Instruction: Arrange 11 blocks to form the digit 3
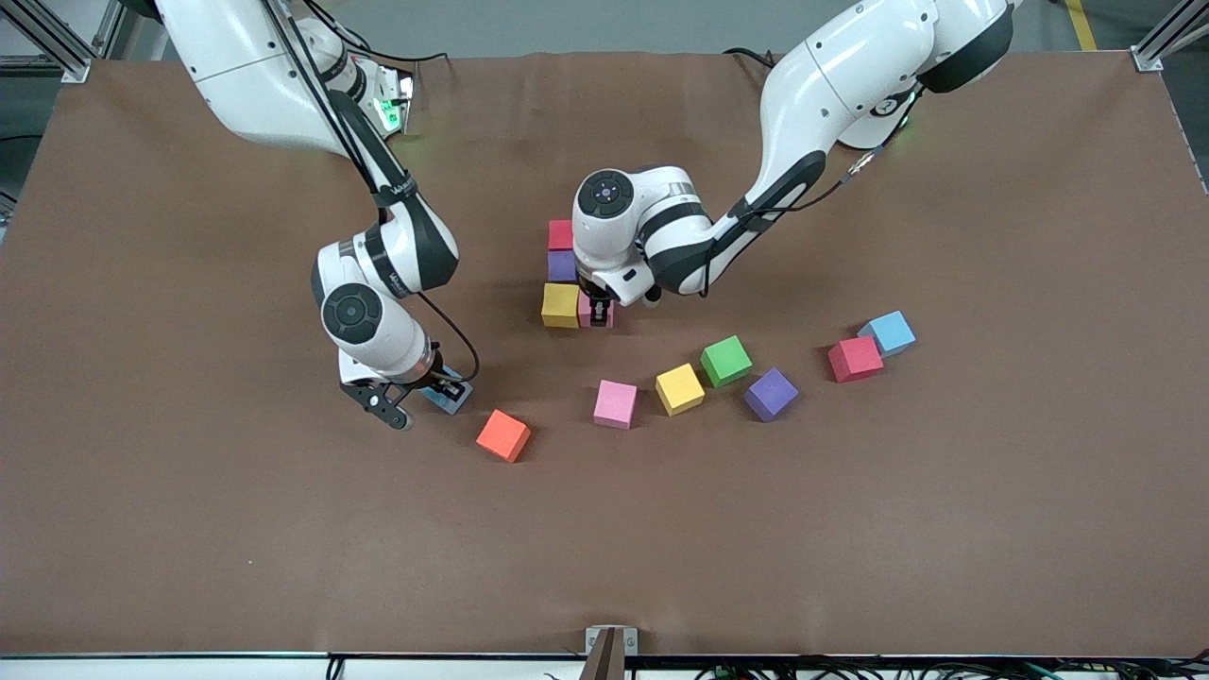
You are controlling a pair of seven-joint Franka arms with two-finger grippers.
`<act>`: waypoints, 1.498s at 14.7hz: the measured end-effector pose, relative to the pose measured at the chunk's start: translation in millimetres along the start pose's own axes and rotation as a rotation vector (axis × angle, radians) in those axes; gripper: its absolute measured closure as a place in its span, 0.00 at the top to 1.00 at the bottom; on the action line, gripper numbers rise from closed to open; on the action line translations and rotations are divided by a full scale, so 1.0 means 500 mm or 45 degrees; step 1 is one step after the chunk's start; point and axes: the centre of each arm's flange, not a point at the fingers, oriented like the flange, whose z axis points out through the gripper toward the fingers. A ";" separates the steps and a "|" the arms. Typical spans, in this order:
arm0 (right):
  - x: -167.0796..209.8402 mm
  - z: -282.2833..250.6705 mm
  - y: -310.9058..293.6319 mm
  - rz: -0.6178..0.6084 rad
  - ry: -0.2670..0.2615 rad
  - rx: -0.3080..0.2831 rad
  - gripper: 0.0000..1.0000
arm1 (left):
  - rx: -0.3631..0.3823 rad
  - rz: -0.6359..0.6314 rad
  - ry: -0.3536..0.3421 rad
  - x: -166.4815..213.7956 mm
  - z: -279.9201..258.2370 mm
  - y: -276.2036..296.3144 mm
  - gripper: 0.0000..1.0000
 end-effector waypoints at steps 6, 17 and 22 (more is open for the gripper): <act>-0.023 -0.052 -0.026 -0.128 -0.010 0.006 0.50 | -0.021 -0.030 0.012 0.019 -0.003 0.033 0.96; -0.200 -0.099 -0.133 -0.926 0.010 0.068 0.50 | -0.056 0.018 0.066 0.048 -0.144 0.084 1.00; -0.280 -0.094 -0.168 -1.015 0.023 0.082 0.50 | -0.163 0.028 0.055 0.131 -0.187 0.247 1.00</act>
